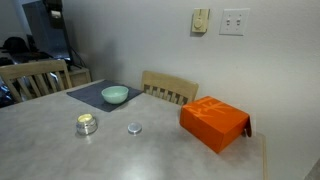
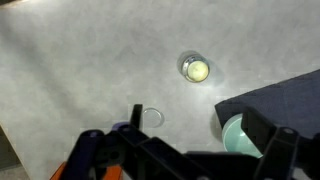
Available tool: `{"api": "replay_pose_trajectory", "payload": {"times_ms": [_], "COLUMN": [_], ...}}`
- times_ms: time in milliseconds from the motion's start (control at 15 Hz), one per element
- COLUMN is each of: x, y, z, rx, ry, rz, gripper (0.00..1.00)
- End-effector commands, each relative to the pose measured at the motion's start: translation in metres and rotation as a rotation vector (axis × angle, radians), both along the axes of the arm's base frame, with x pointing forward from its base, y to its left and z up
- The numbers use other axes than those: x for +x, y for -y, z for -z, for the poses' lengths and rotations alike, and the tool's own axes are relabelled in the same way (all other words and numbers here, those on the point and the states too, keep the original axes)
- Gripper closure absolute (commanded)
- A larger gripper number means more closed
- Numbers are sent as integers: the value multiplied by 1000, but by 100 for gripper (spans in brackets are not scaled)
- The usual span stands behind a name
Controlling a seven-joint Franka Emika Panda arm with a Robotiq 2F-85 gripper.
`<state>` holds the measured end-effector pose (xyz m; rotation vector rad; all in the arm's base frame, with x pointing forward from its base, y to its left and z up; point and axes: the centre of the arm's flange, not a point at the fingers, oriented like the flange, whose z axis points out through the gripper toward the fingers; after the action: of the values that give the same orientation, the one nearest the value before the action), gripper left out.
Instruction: Close the silver container
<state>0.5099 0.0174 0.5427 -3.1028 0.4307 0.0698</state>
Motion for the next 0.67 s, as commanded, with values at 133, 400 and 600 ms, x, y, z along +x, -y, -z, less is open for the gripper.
{"api": "replay_pose_trajectory", "payload": {"times_ms": [133, 400, 600], "x": [20, 15, 19], "y": [6, 7, 7], "z": [3, 9, 8], "rx": [-22, -11, 49], "ry": [-137, -114, 37], "rz": [121, 114, 41], "gripper": [0, 0, 0]}}
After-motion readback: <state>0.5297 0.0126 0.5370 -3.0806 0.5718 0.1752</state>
